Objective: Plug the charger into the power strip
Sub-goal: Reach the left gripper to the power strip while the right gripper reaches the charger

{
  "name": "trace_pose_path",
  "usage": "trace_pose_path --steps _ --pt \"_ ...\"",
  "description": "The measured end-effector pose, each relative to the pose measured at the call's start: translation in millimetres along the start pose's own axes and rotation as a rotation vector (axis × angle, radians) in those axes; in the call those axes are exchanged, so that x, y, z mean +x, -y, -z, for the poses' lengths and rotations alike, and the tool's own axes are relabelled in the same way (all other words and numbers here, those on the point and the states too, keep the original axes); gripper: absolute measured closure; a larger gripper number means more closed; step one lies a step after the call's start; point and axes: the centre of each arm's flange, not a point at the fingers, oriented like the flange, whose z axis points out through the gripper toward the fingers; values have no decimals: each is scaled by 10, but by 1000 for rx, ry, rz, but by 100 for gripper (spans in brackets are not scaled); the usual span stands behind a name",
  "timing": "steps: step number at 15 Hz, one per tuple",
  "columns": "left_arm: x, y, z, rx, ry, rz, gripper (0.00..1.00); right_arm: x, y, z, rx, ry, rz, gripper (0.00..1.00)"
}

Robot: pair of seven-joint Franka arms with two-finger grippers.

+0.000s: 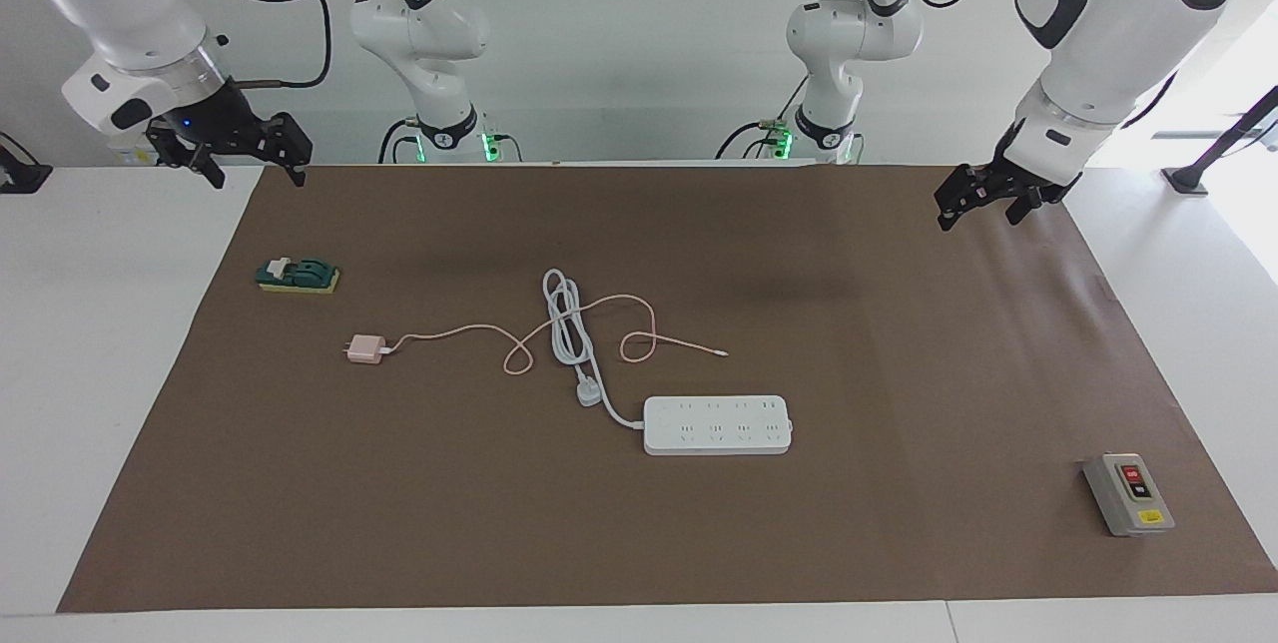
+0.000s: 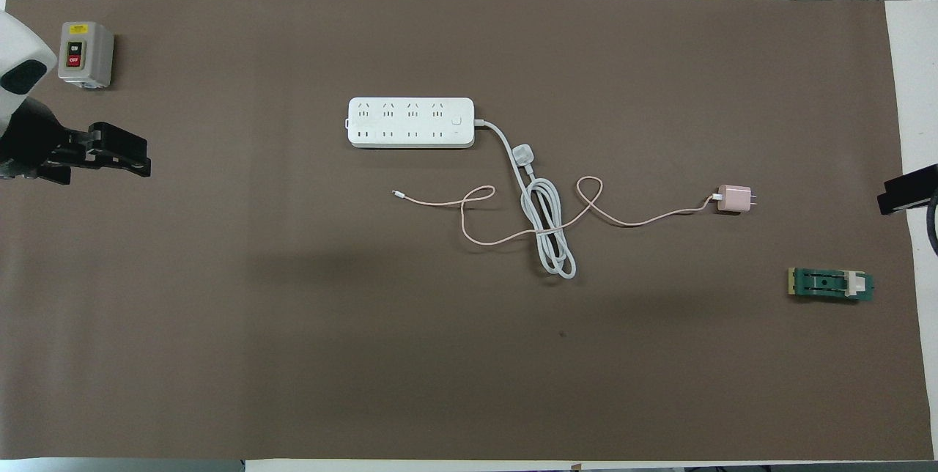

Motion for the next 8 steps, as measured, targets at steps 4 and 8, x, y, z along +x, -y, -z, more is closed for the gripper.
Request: trace_pose_path --steps 4,8 --pt "14 -31 160 -10 -33 -4 0 -22 -129 -210 5 -3 -121 0" --pt "47 -207 97 -132 -6 -12 0 -96 -300 -539 129 51 -409 0"
